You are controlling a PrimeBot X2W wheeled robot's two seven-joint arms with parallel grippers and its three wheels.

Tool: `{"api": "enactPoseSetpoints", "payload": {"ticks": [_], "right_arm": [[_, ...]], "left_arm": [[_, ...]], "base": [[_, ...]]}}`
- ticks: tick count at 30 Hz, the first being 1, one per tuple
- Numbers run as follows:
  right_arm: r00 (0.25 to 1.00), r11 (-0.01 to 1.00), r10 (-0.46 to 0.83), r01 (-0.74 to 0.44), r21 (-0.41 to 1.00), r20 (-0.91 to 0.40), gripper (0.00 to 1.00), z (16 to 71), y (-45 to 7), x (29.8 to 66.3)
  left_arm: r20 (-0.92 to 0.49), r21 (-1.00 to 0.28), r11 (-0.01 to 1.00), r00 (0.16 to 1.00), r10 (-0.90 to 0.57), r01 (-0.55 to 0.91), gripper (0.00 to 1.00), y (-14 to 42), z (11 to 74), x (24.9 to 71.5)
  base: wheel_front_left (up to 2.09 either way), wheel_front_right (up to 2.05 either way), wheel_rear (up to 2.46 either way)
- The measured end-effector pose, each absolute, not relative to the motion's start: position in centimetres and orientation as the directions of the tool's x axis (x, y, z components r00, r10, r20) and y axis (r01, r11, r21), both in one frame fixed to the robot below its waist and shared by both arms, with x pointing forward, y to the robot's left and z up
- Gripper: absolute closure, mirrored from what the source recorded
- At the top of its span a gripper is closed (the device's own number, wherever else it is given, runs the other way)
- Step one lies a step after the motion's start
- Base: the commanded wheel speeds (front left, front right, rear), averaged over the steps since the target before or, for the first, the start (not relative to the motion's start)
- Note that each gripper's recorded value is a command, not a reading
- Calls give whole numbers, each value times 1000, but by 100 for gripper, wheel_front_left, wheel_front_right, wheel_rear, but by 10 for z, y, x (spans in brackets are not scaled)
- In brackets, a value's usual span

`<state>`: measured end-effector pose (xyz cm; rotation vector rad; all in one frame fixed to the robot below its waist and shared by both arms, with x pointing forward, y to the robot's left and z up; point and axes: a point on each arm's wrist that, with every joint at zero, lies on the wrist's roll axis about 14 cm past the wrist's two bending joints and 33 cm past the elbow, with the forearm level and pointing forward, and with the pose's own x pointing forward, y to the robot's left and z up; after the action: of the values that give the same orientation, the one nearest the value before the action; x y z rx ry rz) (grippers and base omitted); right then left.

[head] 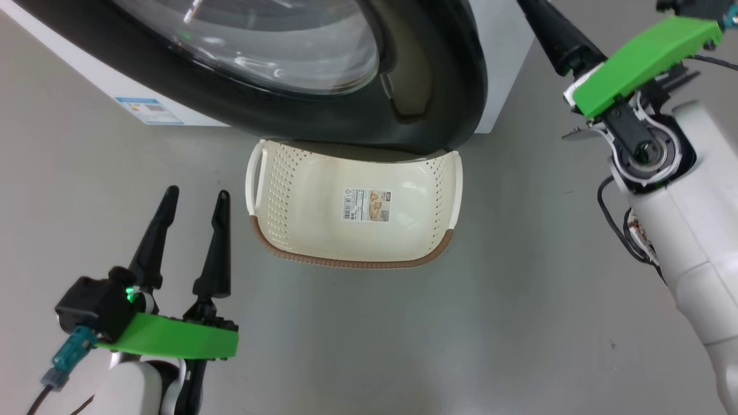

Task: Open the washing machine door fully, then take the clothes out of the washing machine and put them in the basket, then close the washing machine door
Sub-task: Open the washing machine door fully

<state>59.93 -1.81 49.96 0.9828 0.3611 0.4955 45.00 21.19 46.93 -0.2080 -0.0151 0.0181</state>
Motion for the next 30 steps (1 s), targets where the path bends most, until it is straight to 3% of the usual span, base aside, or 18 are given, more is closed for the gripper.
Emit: {"api": "enactPoseSetpoints", "payload": {"ticks": [8, 17, 30], "right_arm": [[910, 658, 413, -322, 680, 31, 0, 497, -53, 585], [949, 812, 305, -305, 497, 84, 0, 500, -97, 570], [971, 918, 202, -232, 322, 124, 0, 495, -115, 522]], "left_arm": [[26, -213, 977, 1000, -1, 6, 0, 205, 473, 454], [38, -215, 977, 999, -8, 16, 0, 203, 477, 453], [44, -212, 977, 999, -23, 31, 0, 197, 479, 453]], "base": [[0, 0, 0], [0, 0, 0], [0, 0, 0]]}}
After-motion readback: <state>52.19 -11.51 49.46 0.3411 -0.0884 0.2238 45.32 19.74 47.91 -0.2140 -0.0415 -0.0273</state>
